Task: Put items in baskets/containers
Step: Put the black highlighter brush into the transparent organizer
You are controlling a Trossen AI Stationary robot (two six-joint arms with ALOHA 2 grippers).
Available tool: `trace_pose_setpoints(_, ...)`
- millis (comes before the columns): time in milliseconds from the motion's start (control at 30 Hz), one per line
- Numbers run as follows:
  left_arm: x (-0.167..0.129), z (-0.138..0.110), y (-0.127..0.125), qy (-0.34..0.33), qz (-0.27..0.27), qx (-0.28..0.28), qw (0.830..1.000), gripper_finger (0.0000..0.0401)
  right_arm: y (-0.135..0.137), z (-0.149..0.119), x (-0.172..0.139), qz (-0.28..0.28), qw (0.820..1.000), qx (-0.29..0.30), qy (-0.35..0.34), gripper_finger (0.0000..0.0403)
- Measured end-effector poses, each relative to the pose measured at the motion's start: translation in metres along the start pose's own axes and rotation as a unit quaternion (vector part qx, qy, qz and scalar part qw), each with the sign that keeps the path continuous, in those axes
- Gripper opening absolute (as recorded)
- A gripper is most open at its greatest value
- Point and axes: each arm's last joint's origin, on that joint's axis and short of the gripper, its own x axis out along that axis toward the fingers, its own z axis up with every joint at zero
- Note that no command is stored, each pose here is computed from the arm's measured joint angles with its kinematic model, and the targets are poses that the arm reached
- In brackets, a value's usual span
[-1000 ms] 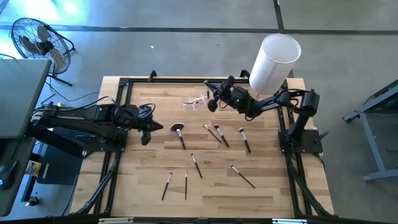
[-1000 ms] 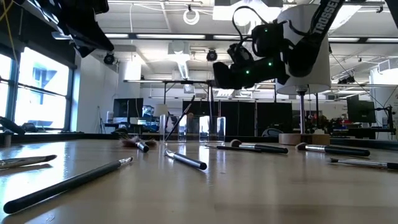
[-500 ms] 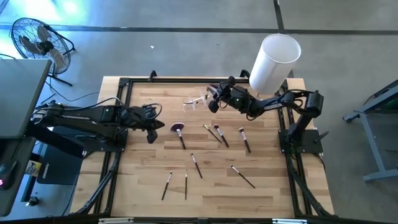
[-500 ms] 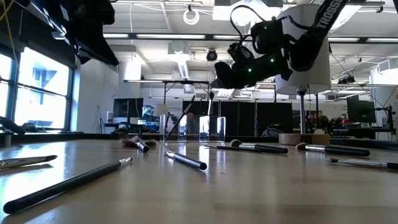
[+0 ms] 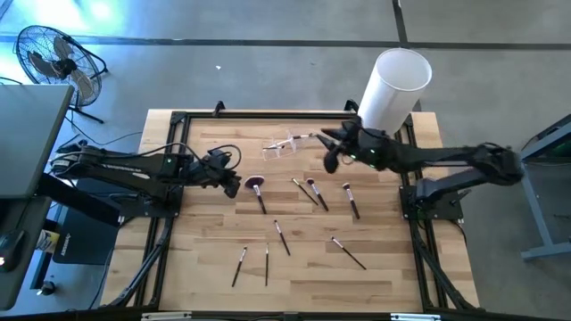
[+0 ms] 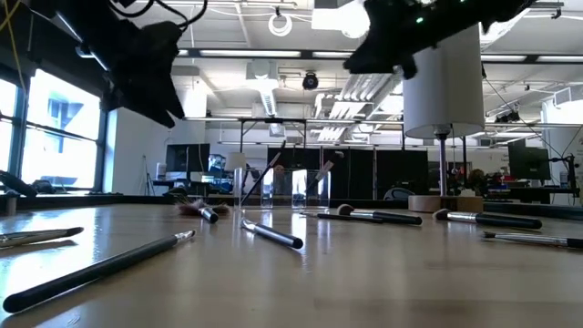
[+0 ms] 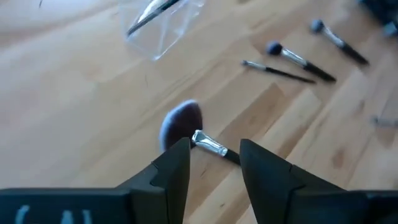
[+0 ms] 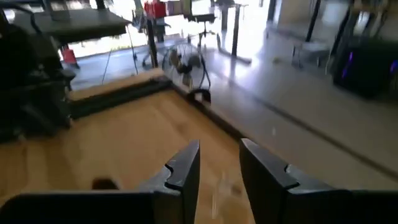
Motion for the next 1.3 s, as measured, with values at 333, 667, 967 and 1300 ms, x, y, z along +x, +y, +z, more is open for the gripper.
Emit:
trace_pose_setpoints(333,0.045,-0.017,-0.007,0.071,0.066,-0.238,0.966,0.0137,-0.012,-0.031,-0.071,-0.042,0.97,0.081,0.227,0.0056)
trace_pose_setpoints(667,0.084,0.003,-0.054,0.118,0.117,-0.276,0.947,0.0137,-0.018,-0.042,-0.081,-0.07,0.953,0.055,0.289,0.0035)
trace_pose_setpoints(967,0.112,0.015,-0.081,0.149,0.243,-0.294,0.912,0.0137,-0.019,-0.045,-0.083,-0.065,0.947,0.043,0.311,0.0041)
trace_pose_setpoints(1300,0.148,0.0,-0.079,0.172,0.286,-0.344,0.878,0.0137,-0.016,-0.046,-0.084,-0.016,0.942,0.02,0.334,0.0044)
